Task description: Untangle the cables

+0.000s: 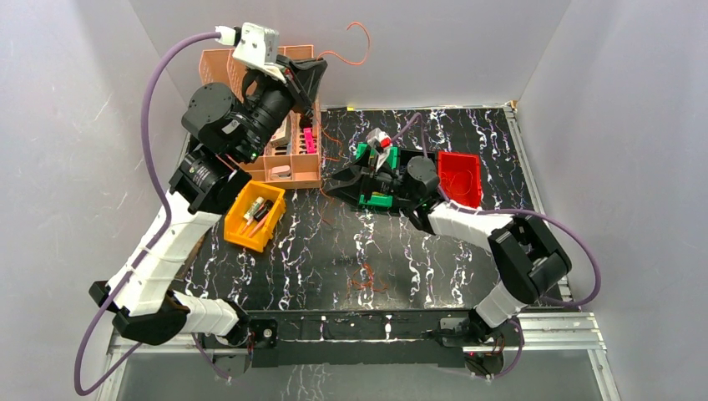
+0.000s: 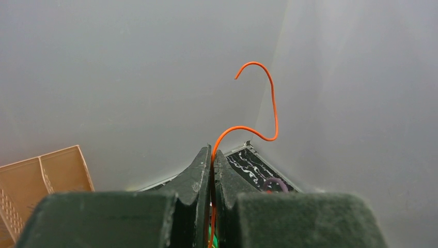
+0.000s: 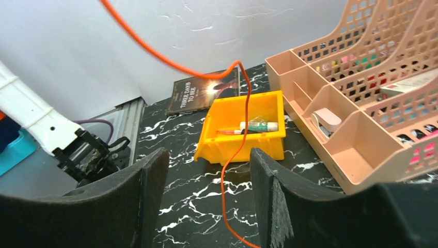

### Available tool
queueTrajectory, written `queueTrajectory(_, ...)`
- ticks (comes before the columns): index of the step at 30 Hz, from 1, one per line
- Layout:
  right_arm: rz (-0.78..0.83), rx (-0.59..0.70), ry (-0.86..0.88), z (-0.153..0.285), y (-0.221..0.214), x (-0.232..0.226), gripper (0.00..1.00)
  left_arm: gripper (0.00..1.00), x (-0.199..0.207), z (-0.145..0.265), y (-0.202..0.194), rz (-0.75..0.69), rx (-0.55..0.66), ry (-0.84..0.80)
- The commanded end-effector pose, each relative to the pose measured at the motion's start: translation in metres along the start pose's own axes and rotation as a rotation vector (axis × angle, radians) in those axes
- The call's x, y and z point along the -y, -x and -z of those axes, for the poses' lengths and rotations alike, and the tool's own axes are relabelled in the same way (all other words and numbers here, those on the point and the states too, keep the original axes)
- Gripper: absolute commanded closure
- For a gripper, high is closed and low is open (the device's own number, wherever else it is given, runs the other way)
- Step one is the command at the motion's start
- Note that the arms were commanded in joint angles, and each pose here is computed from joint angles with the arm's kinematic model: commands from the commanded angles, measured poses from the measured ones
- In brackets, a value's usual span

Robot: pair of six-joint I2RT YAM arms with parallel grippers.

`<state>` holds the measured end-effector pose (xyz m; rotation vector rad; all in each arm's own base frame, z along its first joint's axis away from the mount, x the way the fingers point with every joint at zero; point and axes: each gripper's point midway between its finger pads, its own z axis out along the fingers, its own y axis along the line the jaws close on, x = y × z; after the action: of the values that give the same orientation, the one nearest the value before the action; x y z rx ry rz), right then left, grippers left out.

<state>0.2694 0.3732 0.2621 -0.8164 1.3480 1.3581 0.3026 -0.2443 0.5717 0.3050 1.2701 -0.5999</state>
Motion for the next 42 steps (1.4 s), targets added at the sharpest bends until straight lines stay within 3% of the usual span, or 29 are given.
queueTrajectory(1, 0.06, 0.077, 0.108, -0.012, 0.031, -0.015, 0.33, 1.0, 0.006, 0.011, 0.022, 0.012, 0.065, -0.039)
queueTrajectory(9, 0.023, 0.069, 0.158, -0.029, 0.024, -0.006, 0.33, 1.0, 0.008, 0.014, 0.023, 0.023, 0.07, -0.052)
queueTrajectory(14, -0.014, 0.061, 0.188, -0.04, 0.016, 0.004, 0.41, 1.0, 0.008, 0.017, 0.024, 0.027, 0.075, -0.051)
queueTrajectory(20, -0.049, 0.071, 0.214, -0.045, 0.015, 0.007, 0.68, 1.0, 0.006, 0.024, 0.027, 0.032, 0.08, -0.044)
queueTrajectory(23, -0.067, 0.093, 0.164, -0.038, 0.018, 0.019, 0.9, 1.0, -0.002, 0.034, 0.03, 0.031, 0.081, -0.01)
queueTrajectory(26, -0.098, 0.152, 0.089, -0.018, 0.031, 0.036, 1.0, 1.0, -0.014, 0.05, 0.027, 0.026, 0.064, 0.045)
queueTrajectory(30, -0.102, 0.212, -0.035, 0.011, 0.056, 0.053, 1.0, 1.0, -0.03, 0.075, 0.009, 0.044, 0.018, 0.12)
queueTrajectory(35, -0.036, 0.171, -0.2, 0.029, 0.076, 0.058, 1.0, 1.0, -0.046, 0.095, -0.048, 0.09, -0.112, 0.212)
queueTrajectory(42, 0.058, 0.123, -0.432, 0.066, 0.102, 0.052, 1.0, 1.0, -0.039, 0.101, -0.119, 0.193, -0.232, 0.196)
